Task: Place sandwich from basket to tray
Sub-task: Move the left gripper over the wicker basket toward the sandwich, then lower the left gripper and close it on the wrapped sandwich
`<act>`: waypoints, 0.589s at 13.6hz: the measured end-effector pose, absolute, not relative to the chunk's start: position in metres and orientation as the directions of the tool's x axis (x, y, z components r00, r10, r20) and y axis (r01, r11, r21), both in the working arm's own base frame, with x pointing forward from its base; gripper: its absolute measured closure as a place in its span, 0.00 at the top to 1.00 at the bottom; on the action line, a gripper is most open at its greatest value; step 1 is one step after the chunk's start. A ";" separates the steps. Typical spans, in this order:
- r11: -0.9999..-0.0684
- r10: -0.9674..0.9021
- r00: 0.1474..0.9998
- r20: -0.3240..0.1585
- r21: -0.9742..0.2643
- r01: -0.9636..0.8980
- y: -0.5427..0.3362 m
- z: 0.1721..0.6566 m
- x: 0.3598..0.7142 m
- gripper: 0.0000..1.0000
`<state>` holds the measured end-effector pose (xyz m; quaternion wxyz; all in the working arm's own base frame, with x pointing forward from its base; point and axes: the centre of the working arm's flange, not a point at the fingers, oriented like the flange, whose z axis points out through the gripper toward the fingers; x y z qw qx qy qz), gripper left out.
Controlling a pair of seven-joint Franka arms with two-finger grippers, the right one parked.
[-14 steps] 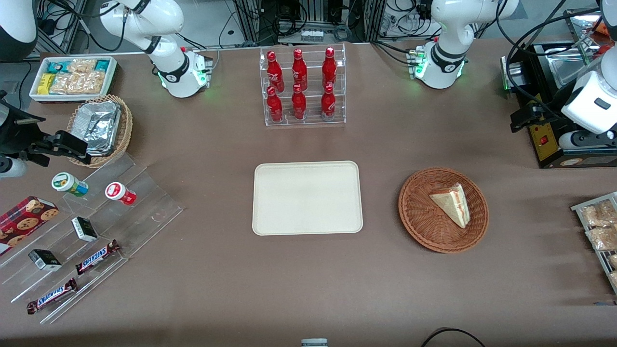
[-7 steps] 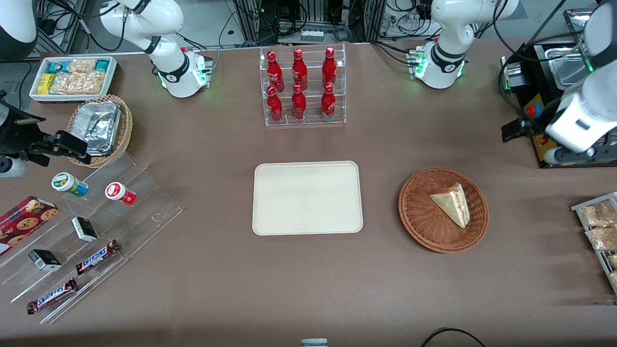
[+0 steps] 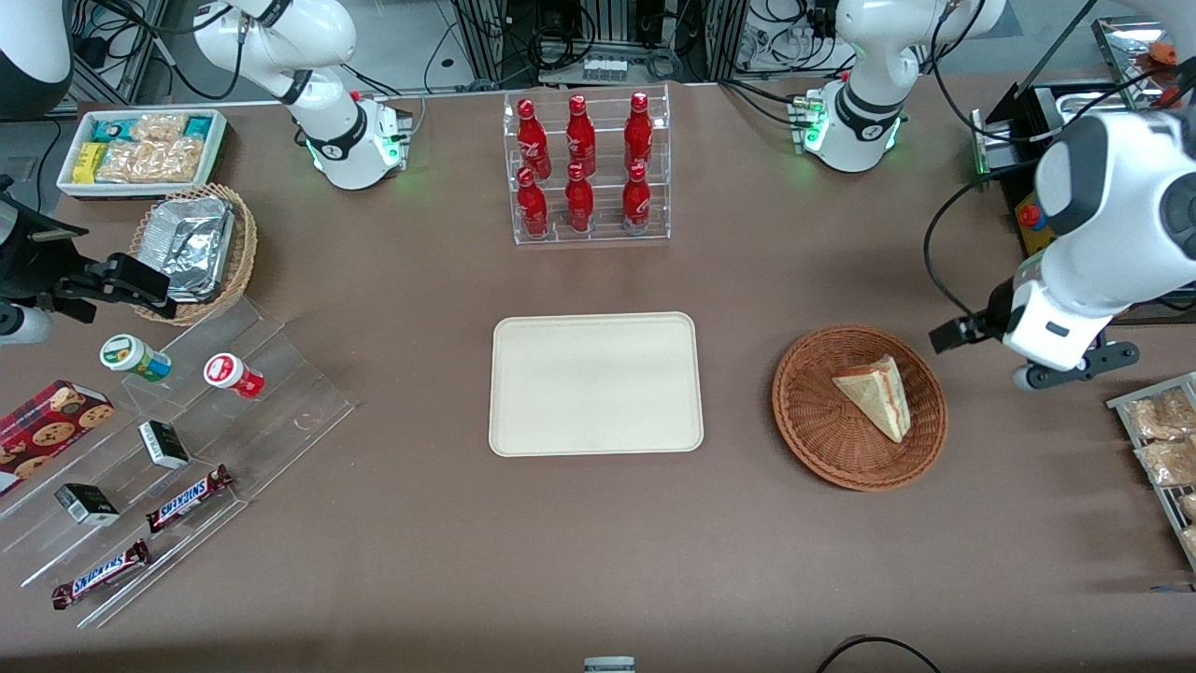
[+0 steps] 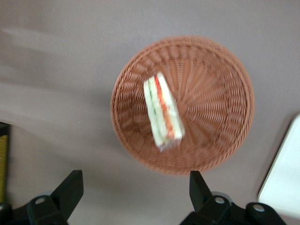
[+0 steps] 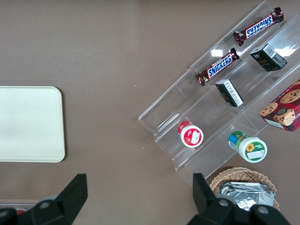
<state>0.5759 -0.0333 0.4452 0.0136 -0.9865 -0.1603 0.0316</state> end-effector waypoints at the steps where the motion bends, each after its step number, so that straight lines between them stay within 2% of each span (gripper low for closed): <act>1: -0.934 0.356 0.933 -0.045 -0.043 0.354 -0.035 0.435 0.578 1.00; 3: -0.904 0.424 0.905 -0.016 -0.073 0.422 -0.045 0.417 0.583 1.00; 5: -0.872 0.485 0.874 -0.006 -0.079 0.483 -0.055 0.397 0.589 1.00; 8: -0.848 0.526 0.850 -0.042 -0.099 0.520 -0.061 0.361 0.592 1.00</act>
